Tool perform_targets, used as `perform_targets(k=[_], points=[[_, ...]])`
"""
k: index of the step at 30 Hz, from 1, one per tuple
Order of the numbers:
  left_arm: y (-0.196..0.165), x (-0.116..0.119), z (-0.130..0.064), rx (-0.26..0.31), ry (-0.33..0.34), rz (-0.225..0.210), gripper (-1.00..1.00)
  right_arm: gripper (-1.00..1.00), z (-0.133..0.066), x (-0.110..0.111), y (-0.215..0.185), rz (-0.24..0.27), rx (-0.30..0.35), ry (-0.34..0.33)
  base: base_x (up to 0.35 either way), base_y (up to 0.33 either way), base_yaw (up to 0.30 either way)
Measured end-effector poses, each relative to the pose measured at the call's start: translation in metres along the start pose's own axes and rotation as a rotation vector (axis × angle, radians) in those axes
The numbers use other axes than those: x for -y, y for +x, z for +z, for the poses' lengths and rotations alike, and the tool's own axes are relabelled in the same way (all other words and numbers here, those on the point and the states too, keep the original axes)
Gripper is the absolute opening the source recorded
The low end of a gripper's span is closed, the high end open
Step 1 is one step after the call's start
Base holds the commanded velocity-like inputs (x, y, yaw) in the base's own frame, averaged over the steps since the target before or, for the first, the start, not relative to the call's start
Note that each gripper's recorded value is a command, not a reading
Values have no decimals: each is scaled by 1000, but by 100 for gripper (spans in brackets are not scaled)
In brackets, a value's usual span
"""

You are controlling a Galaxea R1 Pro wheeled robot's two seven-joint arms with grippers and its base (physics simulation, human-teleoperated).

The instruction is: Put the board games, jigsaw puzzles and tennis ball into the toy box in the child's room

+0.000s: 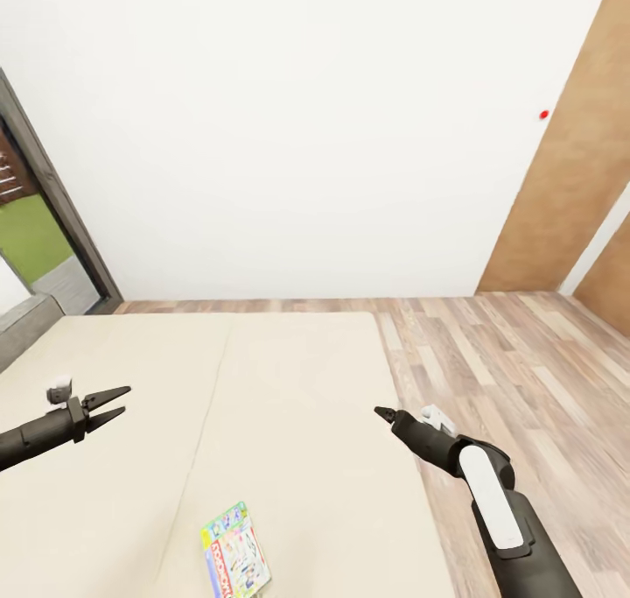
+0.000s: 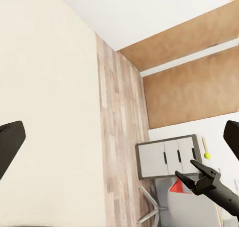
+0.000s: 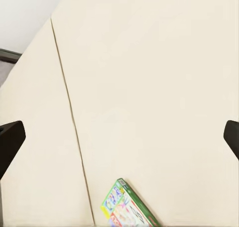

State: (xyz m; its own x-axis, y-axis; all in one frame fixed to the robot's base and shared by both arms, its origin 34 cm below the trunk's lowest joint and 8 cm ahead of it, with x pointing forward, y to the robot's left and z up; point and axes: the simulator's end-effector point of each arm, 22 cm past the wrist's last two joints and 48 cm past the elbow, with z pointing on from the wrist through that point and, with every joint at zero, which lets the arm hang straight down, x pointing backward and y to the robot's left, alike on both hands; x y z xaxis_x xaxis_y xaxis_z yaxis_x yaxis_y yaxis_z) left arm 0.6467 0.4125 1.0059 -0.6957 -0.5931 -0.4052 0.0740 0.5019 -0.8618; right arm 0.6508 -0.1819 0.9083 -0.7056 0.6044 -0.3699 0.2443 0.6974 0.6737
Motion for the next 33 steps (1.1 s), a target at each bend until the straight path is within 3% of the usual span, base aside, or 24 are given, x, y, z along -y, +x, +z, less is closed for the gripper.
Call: perform_targets(k=[33], points=[[0,-3,-1,-1,-4,0,100,100,2,-8,5,-6,-10,-42,44,48,268]])
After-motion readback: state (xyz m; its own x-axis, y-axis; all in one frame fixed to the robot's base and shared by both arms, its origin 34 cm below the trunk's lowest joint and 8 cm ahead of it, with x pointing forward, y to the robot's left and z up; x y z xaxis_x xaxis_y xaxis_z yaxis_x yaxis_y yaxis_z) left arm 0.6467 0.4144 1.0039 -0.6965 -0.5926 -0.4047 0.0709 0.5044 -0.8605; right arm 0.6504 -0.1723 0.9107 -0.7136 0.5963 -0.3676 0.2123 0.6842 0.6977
